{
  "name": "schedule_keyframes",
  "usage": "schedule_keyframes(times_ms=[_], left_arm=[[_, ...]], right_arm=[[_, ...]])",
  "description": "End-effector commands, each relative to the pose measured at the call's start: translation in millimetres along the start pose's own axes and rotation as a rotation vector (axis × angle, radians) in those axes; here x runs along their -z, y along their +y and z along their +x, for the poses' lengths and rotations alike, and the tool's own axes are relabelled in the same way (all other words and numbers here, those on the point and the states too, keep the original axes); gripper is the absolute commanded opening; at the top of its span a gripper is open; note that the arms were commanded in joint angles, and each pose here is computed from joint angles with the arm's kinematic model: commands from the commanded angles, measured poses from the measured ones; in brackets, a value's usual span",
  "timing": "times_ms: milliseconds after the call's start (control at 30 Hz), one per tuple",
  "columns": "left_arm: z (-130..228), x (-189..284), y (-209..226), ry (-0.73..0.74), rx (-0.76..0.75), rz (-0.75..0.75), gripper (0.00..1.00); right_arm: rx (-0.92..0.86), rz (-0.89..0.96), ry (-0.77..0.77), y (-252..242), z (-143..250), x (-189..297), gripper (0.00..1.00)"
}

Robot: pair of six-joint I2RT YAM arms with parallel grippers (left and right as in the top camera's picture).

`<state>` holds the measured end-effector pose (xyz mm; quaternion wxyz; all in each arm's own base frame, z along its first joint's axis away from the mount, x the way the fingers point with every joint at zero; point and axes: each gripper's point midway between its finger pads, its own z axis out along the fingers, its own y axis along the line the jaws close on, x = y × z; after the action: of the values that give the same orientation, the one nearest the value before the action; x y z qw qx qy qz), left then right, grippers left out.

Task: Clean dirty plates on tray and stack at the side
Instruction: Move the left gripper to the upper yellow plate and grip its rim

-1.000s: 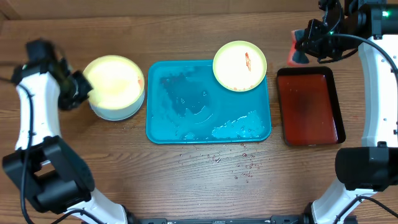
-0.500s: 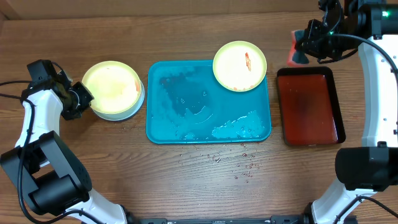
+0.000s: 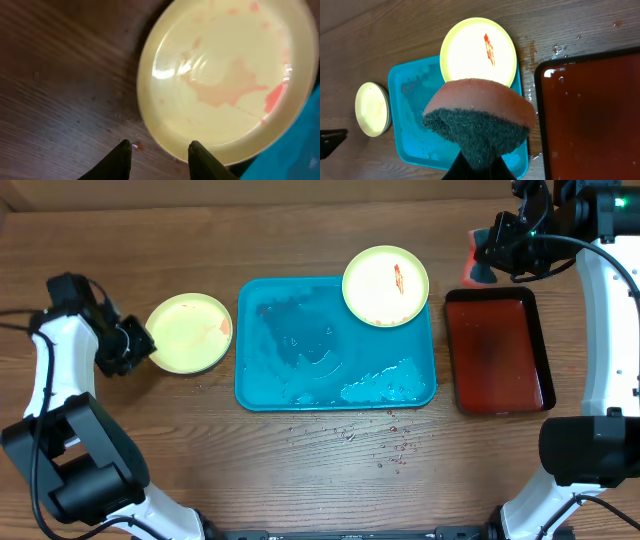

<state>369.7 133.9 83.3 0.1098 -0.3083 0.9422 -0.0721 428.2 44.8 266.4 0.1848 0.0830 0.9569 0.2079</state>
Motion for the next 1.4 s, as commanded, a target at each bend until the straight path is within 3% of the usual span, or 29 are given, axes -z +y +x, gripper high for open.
schedule_keyframes(times_ms=[0, 133, 267, 467, 567, 833, 1367], left_arm=[[-28, 40, -49, -0.107, -0.139, 0.033, 0.41], [-21, 64, -129, -0.164, -0.304, 0.106, 0.40], [10, 70, -226, -0.218, -0.500, 0.205, 0.38], [69, 37, -336, -0.175, -0.691, 0.285, 0.49], [90, 14, -371, -0.148, -0.751, 0.297, 0.54], [114, -54, -387, -0.077, -0.709, 0.223, 0.56], [127, -122, -387, 0.002, -0.631, 0.224, 0.22]], right_arm=[[0.016, -0.003, -0.022, 3, -3, 6, 0.04], [0.016, -0.003, -0.021, 3, -2, 6, 0.04], [0.016, -0.003, -0.021, 3, -2, 6, 0.04], [0.015, -0.002, -0.018, 3, -2, 6, 0.04], [0.012, -0.001, -0.011, 2, 0, 6, 0.04], [0.008, 0.005, 0.014, 1, 6, 6, 0.04], [0.025, 0.006, 0.020, 0, 8, 6, 0.04]])
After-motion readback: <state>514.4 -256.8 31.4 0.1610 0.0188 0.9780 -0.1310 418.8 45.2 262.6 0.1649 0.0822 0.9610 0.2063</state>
